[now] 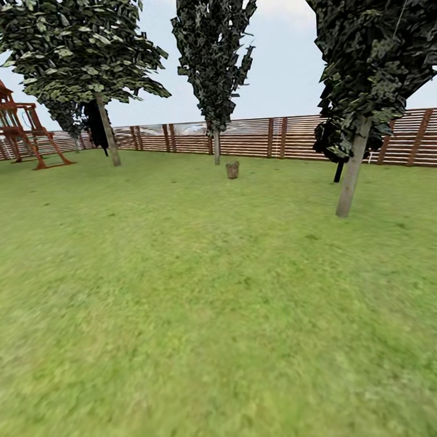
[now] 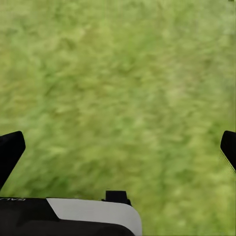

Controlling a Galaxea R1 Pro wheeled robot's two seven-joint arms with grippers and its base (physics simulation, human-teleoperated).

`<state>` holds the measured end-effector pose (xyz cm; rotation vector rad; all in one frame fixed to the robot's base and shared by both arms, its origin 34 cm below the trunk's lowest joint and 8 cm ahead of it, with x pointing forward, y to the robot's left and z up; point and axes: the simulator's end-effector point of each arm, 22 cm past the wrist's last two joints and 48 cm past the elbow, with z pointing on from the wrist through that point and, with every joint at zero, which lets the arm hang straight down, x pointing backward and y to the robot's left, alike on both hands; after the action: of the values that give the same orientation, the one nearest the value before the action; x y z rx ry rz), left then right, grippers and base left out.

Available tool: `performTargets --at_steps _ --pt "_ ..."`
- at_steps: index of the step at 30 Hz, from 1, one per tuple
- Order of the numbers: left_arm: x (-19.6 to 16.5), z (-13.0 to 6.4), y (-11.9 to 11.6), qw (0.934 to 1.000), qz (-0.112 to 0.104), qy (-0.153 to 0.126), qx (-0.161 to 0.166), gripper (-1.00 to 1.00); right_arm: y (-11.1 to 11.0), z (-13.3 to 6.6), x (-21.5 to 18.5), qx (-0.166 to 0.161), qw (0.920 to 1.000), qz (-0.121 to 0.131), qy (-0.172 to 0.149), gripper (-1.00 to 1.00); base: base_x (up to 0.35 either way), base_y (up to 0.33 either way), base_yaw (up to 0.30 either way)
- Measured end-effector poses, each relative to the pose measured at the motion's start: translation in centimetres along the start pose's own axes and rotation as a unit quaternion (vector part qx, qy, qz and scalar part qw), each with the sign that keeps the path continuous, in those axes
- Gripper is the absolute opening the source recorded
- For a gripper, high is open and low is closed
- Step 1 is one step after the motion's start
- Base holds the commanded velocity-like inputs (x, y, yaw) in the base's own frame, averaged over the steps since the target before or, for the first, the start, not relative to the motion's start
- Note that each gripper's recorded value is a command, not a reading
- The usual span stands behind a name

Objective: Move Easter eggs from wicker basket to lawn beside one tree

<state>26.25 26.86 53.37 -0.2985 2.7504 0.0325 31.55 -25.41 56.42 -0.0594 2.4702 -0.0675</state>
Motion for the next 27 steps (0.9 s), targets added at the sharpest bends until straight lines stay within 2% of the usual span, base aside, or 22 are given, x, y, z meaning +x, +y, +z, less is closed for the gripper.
performTargets --at_steps 27 --pt "-0.04 0.00 0.00 1.0000 0.000 -0.001 0.000 1.00 -0.05 0.02 -0.04 0.001 1.0000 0.002 0.000 1.00 0.332 -0.004 0.000"
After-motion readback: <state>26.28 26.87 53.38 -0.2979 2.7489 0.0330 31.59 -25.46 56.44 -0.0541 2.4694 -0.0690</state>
